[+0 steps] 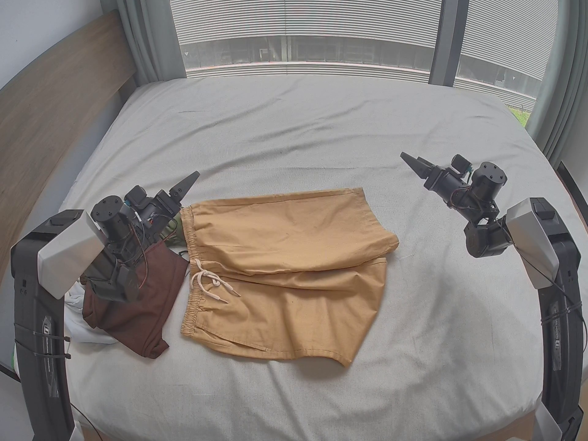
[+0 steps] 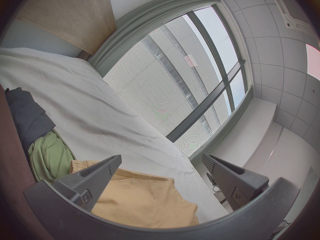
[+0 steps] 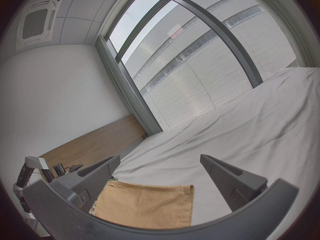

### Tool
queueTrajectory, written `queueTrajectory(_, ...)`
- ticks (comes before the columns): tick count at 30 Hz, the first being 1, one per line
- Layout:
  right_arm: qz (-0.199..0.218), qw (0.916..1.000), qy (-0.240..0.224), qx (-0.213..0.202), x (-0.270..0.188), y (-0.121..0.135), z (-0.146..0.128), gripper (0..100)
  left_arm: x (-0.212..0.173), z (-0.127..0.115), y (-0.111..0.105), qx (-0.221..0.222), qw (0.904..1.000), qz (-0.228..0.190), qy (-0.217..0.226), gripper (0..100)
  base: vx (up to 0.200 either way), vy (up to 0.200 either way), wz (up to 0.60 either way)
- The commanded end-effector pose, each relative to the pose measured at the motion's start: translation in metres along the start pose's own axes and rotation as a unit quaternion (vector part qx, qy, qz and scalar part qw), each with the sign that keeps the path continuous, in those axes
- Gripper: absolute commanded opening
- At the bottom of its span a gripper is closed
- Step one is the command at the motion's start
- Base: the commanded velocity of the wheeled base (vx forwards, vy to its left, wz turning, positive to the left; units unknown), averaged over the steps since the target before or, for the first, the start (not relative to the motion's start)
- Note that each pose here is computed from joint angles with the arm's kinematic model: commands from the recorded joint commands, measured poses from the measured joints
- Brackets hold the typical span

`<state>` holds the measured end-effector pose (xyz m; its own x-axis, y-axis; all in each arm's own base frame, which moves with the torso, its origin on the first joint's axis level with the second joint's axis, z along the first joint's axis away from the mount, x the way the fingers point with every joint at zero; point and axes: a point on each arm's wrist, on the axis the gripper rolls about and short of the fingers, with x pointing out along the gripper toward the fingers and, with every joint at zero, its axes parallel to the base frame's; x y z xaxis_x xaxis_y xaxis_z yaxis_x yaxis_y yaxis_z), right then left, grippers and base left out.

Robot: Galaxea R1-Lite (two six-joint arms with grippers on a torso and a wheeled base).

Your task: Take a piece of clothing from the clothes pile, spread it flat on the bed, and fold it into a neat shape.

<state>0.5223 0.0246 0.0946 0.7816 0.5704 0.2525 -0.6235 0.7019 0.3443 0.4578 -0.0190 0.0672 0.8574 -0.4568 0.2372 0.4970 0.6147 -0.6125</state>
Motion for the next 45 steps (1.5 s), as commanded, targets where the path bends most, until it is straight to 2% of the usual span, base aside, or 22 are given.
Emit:
queueTrajectory(1,-0.012,0.9998,0.014,0.003,-0.021,0.009,-0.002,100,-0.008,0.000,0.004,-0.003,0.9998,0.017,0.001,100,0.000,0.000,0.00)
queueTrajectory(4,-0.012,0.9997,0.021,0.007,-0.032,0.018,-0.009,100,-0.015,-0.001,0.002,0.001,0.9997,0.024,0.006,100,0.000,0.000,0.00)
queueTrajectory(8,-0.016,0.9994,0.030,0.005,-0.046,0.028,-0.013,100,-0.024,0.004,-0.011,0.015,0.9994,0.027,0.013,100,0.000,0.000,0.00)
queueTrajectory(13,-0.038,0.9961,0.079,0.004,-0.076,0.045,-0.027,100,-0.045,0.004,-0.043,0.026,0.9983,0.022,0.046,100,0.000,0.000,0.00)
queueTrajectory(17,-0.051,0.9920,0.115,-0.008,-0.091,0.045,-0.046,100,-0.062,-0.001,-0.056,0.024,0.9958,0.009,0.087,100,0.000,0.000,0.00)
queueTrajectory(21,-0.062,0.9870,0.148,-0.005,-0.103,0.041,-0.070,100,-0.075,-0.012,-0.055,0.036,0.9916,0.005,0.124,100,0.000,0.000,0.00)
queueTrajectory(24,-0.064,0.9854,0.158,0.001,-0.107,0.037,-0.086,100,-0.075,-0.016,-0.054,0.053,0.9899,0.002,0.132,100,0.000,0.000,0.00)
queueTrajectory(28,-0.061,0.9830,0.173,0.011,-0.112,0.036,-0.110,100,-0.073,-0.025,-0.055,0.053,0.9883,-0.002,0.143,100,0.000,0.000,0.00)
queueTrajectory(35,-0.051,0.9789,0.197,0.025,-0.111,0.046,-0.127,100,-0.073,-0.037,-0.052,0.047,0.9864,0.001,0.158,100,0.000,0.000,0.00)
queueTrajectory(45,-0.046,0.9721,0.226,0.043,-0.113,0.054,-0.150,100,-0.074,-0.040,-0.050,0.055,0.9853,0.002,0.162,100,0.000,0.000,0.00)
